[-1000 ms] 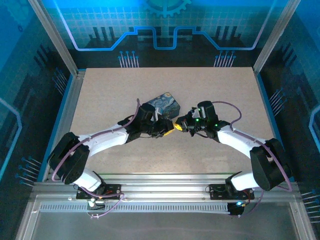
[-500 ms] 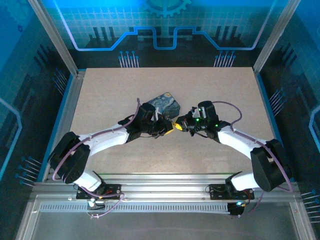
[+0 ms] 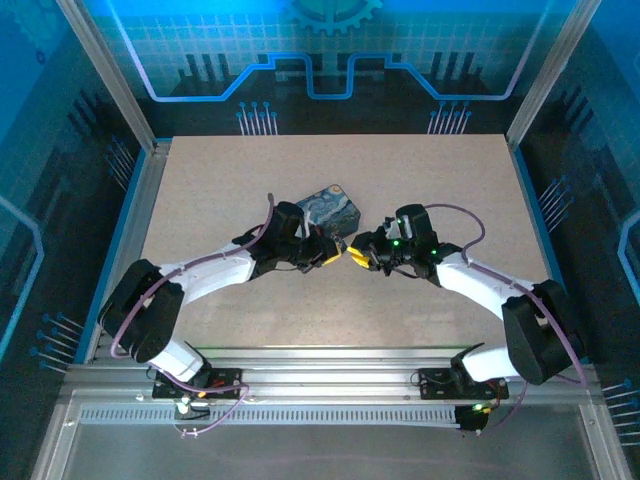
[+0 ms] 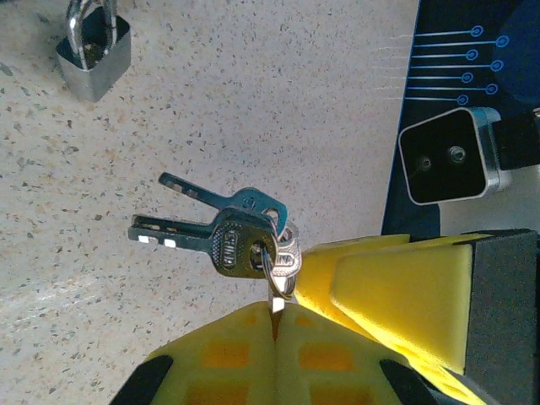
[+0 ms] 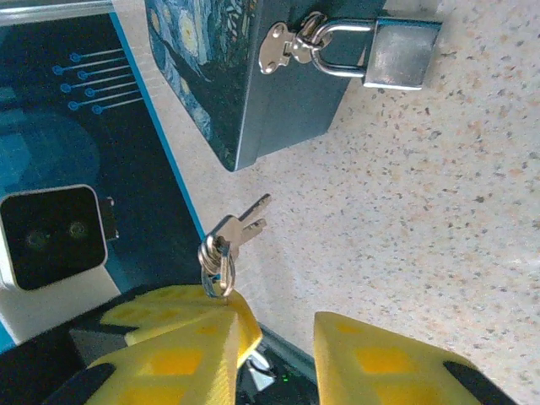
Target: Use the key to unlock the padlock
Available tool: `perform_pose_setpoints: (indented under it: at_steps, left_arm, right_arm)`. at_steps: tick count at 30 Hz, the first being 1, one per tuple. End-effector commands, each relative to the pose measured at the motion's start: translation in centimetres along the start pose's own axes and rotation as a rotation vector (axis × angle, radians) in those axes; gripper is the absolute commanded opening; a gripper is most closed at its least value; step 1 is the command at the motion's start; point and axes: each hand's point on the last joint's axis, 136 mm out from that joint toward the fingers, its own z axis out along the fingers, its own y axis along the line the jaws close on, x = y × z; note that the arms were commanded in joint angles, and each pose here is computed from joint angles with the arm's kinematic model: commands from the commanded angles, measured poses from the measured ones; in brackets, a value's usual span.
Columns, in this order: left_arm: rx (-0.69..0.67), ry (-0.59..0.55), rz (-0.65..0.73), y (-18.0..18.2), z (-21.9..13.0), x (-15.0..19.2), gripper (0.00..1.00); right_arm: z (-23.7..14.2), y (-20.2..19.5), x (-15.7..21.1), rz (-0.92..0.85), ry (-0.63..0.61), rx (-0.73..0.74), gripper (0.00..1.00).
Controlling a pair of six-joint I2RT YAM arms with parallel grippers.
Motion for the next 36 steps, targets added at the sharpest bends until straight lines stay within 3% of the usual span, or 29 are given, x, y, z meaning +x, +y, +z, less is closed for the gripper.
perform_pose_setpoints:
  at_steps: [1,5,9,15,21,25,32,36]
  left_arm:
    - [0.016,0.069,0.036,0.0,0.0,0.7,0.0]
    - [-0.003,0.123,0.097,-0.2,-0.4,1.2,0.0]
    - [-0.01,0.164,0.133,-0.4,-0.9,1.4,0.0]
    - [-0.004,0.193,0.166,-0.7,-1.6,0.9,0.0]
    - [0.037,0.246,0.226,-1.8,-2.1,0.9,0.0]
    - [0.089,0.321,0.288,-2.8,-2.6,2.0,0.0]
    - [0.224,0.376,0.277,-4.2,-2.7,2.4,0.0]
    - [0.104,0.387,0.411,-3.2,-3.9,3.4,0.0]
  right_arm:
    - [-0.9,-1.0,-0.6,-0.046,-0.01,0.038,0.36]
    - [-2.4,-1.1,-1.3,-0.228,0.014,0.132,0.43]
    - [-3.5,0.2,-1.5,-0.417,0.064,0.163,0.45]
    - [-3.8,1.2,-1.3,-0.582,0.123,0.095,0.45]
    - [-3.6,3.0,0.3,-0.751,0.181,-0.087,0.44]
    - [-3.9,3.9,1.0,-0.819,0.201,-0.155,0.42]
    - [-4.1,4.2,2.3,-0.893,0.252,-0.236,0.45]
    - [-4.1,3.4,0.1,-0.755,0.215,-0.237,0.43]
